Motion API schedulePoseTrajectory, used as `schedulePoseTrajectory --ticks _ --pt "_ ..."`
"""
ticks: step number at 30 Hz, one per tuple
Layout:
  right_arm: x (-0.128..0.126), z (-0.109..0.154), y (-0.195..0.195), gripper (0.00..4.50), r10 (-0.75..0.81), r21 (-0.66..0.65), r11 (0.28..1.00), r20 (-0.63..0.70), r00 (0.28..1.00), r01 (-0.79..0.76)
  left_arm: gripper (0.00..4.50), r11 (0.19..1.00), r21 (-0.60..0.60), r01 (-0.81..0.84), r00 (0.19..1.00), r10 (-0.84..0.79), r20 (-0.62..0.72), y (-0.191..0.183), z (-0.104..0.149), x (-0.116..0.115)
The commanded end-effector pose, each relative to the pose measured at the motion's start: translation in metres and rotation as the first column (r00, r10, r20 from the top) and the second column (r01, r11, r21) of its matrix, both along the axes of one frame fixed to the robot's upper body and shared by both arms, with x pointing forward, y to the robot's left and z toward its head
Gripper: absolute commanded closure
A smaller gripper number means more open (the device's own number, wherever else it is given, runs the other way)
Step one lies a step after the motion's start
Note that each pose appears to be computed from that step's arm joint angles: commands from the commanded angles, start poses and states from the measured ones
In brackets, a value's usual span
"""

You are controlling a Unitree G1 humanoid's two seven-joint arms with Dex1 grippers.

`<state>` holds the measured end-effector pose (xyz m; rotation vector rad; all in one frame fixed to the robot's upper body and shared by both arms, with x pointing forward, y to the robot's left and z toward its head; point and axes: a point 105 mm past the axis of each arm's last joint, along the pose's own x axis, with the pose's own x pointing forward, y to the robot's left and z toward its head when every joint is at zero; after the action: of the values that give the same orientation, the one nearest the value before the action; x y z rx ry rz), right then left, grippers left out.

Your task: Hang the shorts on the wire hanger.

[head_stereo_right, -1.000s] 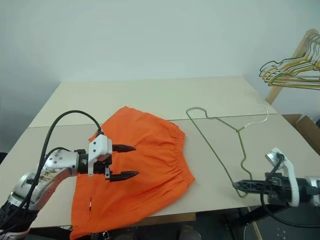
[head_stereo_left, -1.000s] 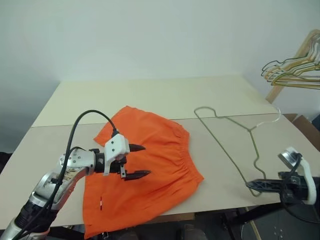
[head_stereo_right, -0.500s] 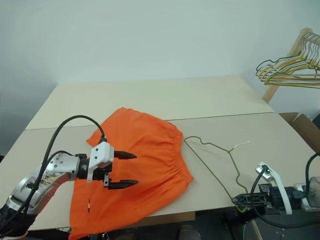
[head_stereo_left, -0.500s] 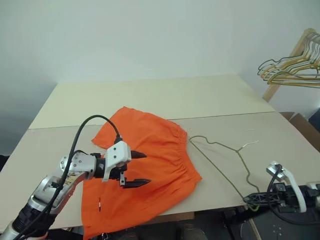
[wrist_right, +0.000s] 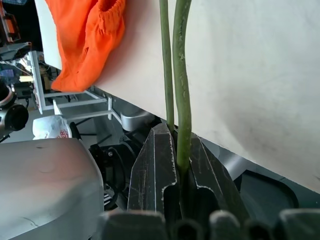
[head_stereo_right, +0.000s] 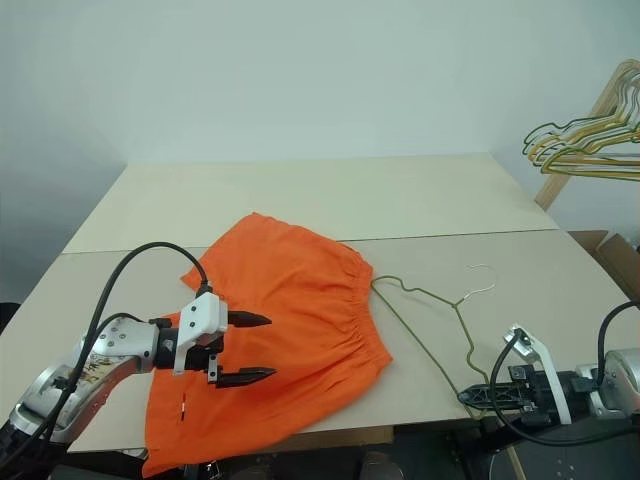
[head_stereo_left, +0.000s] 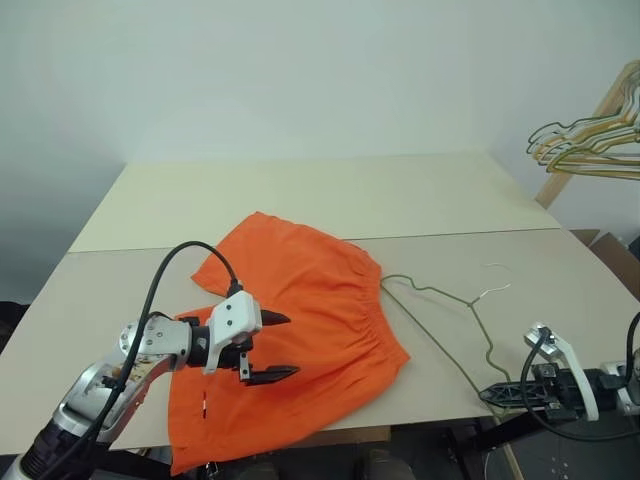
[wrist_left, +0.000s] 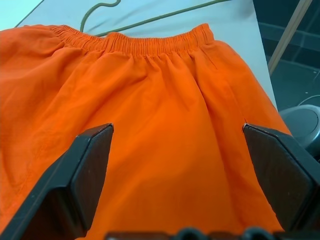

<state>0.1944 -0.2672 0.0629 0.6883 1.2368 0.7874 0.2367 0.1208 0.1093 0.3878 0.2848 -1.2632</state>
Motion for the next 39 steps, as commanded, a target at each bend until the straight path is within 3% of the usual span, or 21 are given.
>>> schedulePoseTrajectory --ticks 1,10,19,32,39 --pt "0.005 0.008 0.007 4.5 0.043 0.014 0.999 0.038 0.998 -0.043 0.02 1.0 -0.002 0.007 0.998 -0.007 0.062 0.0 0.012 0.002" --pt "0.007 0.014 0.02 4.5 0.08 0.103 0.991 0.054 0.995 -0.085 0.02 1.0 -0.001 -0.009 0.998 0.009 0.068 -0.001 0.01 0.003" --pt "0.025 0.006 0.035 4.5 0.115 0.129 0.984 0.054 0.992 -0.121 0.02 1.0 0.02 -0.021 0.996 0.019 0.086 -0.002 0.006 0.003" --pt "0.067 -0.005 0.058 4.5 0.176 0.127 0.975 0.076 0.982 -0.184 0.02 0.998 0.021 -0.052 0.994 0.05 0.096 -0.005 0.003 0.0" --pt "0.097 -0.014 0.062 4.5 0.088 0.118 0.988 0.108 0.99 -0.101 0.02 0.997 0.022 -0.072 0.993 0.069 0.094 -0.004 0.001 -0.004"
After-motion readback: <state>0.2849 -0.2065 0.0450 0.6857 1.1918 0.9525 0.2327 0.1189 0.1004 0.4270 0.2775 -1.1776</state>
